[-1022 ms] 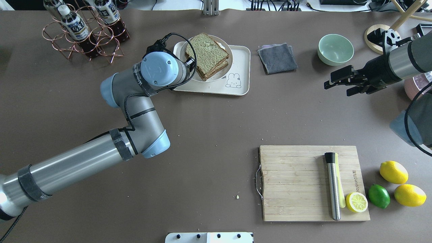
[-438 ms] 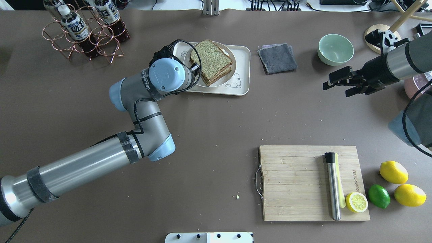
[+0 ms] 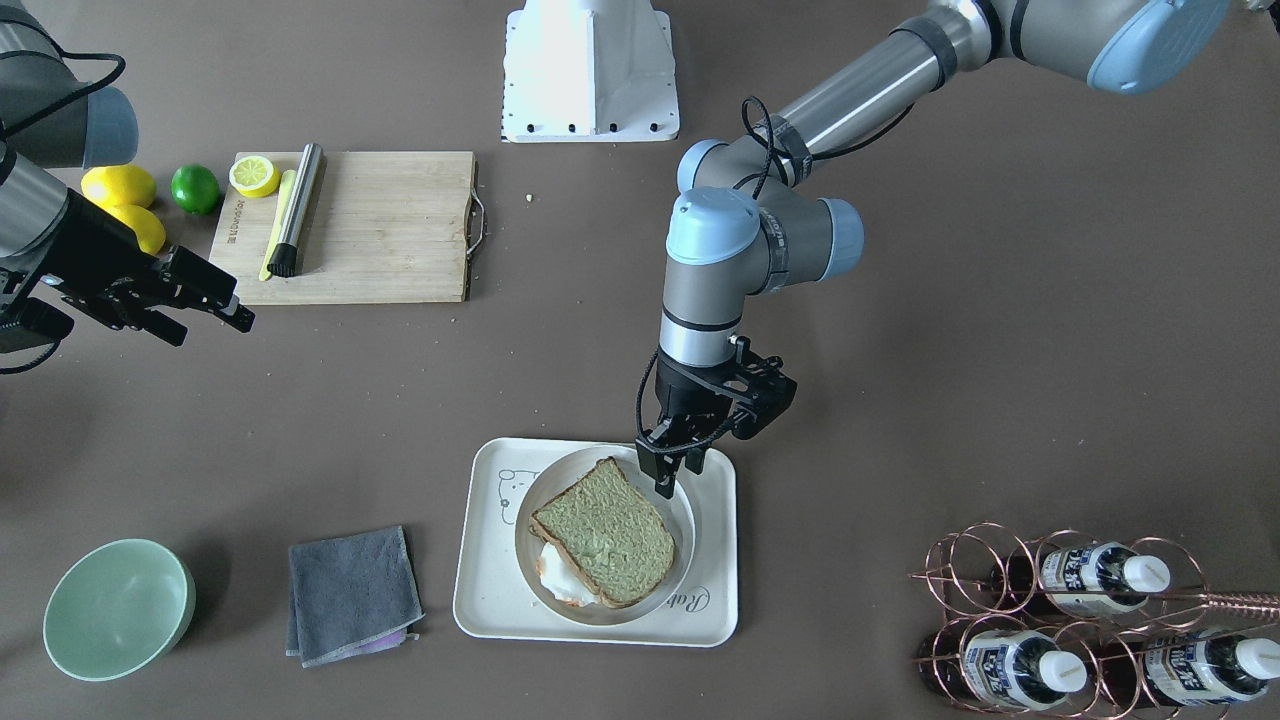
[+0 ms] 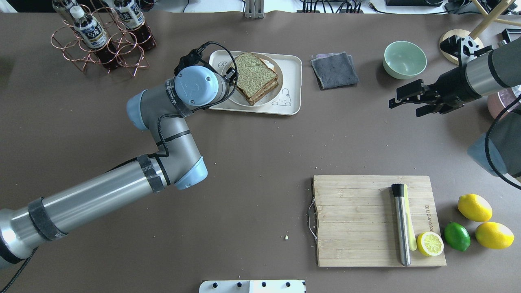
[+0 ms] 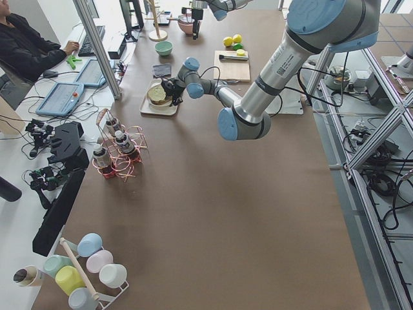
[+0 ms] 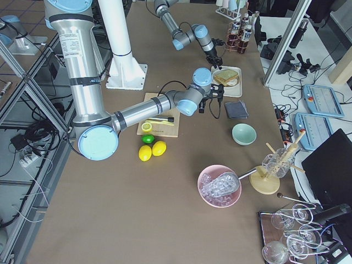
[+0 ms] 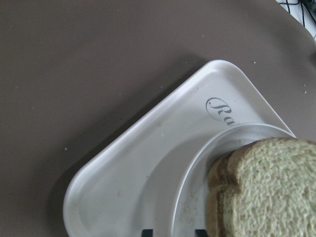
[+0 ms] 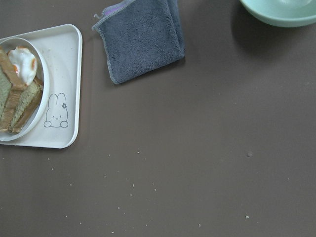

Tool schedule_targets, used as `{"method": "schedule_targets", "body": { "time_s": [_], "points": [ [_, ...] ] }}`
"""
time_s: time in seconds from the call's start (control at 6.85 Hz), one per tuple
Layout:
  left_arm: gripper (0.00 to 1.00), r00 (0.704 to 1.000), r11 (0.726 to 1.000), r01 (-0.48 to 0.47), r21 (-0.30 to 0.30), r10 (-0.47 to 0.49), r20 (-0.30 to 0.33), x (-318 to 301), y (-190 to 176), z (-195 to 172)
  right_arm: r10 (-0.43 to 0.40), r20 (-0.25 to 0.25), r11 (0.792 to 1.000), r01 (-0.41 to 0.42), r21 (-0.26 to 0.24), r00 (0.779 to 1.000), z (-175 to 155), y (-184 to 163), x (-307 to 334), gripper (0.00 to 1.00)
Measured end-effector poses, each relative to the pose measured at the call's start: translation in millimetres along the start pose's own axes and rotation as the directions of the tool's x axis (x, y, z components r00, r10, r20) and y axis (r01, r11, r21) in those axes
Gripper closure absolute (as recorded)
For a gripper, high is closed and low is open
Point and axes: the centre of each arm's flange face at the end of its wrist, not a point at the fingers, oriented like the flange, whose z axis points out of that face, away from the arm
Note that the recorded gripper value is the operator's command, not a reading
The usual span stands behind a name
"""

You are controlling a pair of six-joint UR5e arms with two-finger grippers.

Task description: Make sandwich and place on tray

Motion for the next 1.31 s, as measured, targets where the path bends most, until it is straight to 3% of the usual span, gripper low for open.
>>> {"method": "schedule_targets", "body": {
  "time_s": [0.29, 0.44, 0.73, 1.02, 1.17, 1.31],
  "points": [
    [0.04, 0.999, 0.998, -0.033, -0.055, 0.034, 0.014, -1.3, -29.4, -31.7, 0.005, 0.006, 1.0, -0.005, 0.003, 1.0, -5.5, -3.2, -3.3, 0.01],
    [0.04, 0.996, 0.992, -0.082, -0.094, 0.085, 0.034, -26.2, -49.9, -64.9, 0.02, 0.0, 1.0, -0.02, 0.017, 1.0, -15.4, -9.5, 1.7, 0.01],
    [0.04, 0.965, 0.964, -0.241, -0.117, 0.251, 0.079, -79.8, -89.4, -151.0, 0.015, -0.054, 0.999, -0.013, 0.04, 0.998, -34.1, -26.2, 20.5, 0.01],
    [0.04, 0.912, 0.913, -0.374, -0.162, 0.394, 0.114, -115.6, -150.0, -204.4, -0.095, -0.187, 0.994, 0.102, 0.033, 0.978, -63.2, -52.6, 63.0, 0.01],
    [0.04, 0.869, 0.872, -0.452, -0.189, 0.479, 0.129, -138.8, -192.5, -221.1, -0.165, -0.283, 0.985, 0.173, 0.005, 0.945, -79.2, -64.8, 91.0, 0.01],
    [0.04, 0.812, 0.82, -0.53, -0.219, 0.565, 0.149, -164.2, -245.0, -237.8, -0.235, -0.379, 0.971, 0.235, -0.046, 0.895, -95.8, -74.1, 119.4, 0.01]
  ]
}}
